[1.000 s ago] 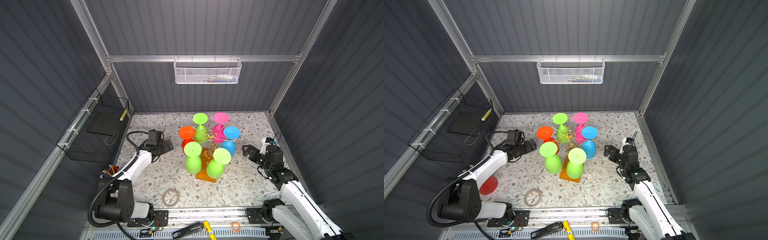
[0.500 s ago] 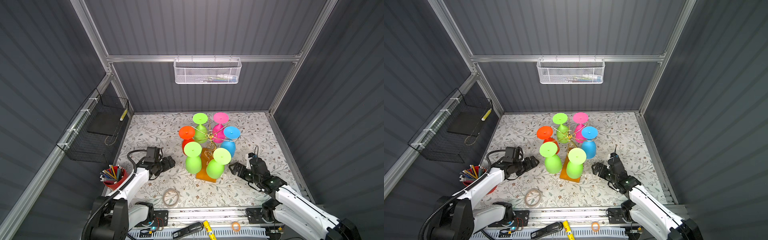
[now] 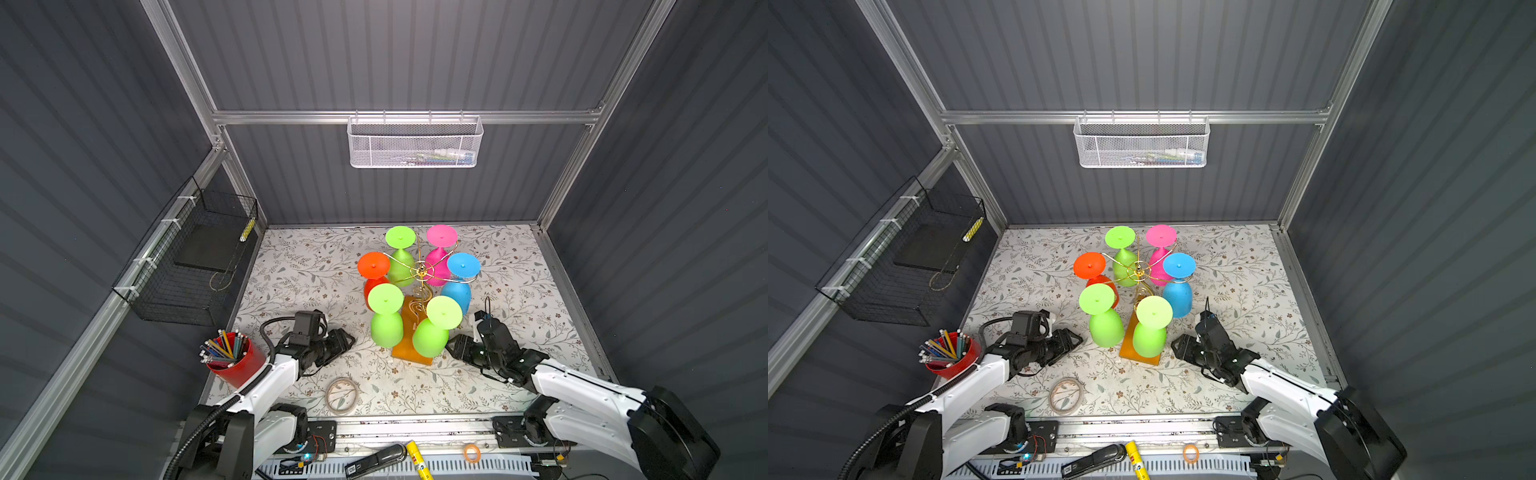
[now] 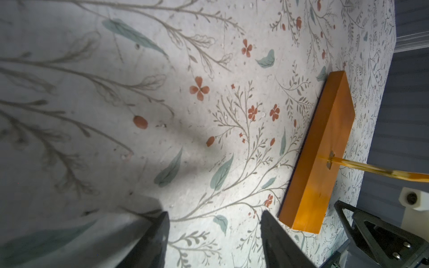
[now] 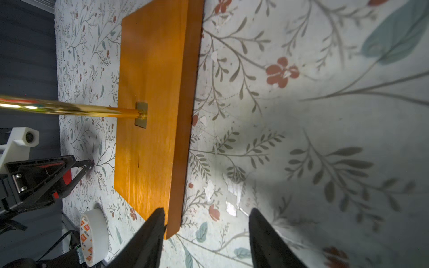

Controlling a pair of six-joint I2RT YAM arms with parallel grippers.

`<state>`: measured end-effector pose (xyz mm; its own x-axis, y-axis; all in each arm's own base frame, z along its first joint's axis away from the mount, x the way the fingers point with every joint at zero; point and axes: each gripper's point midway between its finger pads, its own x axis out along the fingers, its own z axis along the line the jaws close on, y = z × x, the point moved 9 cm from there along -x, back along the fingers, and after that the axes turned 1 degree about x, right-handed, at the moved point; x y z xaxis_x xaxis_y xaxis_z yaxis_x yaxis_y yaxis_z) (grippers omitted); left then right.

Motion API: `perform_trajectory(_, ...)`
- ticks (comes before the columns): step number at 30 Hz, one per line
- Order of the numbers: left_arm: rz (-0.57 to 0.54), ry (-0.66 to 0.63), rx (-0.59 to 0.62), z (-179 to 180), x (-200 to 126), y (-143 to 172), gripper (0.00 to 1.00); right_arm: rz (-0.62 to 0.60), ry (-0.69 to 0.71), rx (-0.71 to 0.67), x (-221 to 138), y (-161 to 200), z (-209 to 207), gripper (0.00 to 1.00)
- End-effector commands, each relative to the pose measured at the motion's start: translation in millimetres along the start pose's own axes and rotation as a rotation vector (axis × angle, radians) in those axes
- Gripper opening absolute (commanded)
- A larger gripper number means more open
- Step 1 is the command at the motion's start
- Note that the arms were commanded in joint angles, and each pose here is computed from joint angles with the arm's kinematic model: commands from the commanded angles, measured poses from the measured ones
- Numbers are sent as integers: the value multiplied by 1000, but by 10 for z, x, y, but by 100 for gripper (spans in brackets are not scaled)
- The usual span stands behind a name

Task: Take the wine glass off the wine glass rack
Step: Move the wine glass rack to the top-center of the table.

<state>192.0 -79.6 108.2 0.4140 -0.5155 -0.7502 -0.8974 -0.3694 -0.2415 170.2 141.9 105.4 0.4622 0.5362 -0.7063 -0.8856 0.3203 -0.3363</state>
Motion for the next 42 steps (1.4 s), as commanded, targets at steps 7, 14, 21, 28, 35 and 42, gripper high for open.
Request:
perform_trajectory(7, 19, 62, 62, -180, 118, 16, 60, -5, -120, 8, 235, -54, 259, 53)
perform_trajectory(14, 42, 29, 101, -241, 239, 35, 59, -29, -157, 30, 340, -80, 318, 45)
perform_trajectory(21, 19, -38, 106, -238, 287, -47, 58, -63, -191, 51, 461, -134, 394, 39)
perform_trajectory(28, -3, -92, 132, -268, 266, -127, 58, -85, -230, 88, 620, -209, 496, 34)
perform_trajectory(35, -20, -137, 184, -326, 248, -222, 58, -96, -253, 94, 804, -328, 655, 31)
perform_trajectory(42, -38, -182, 222, -372, 239, -314, 58, -94, -266, 98, 994, -431, 791, 29)
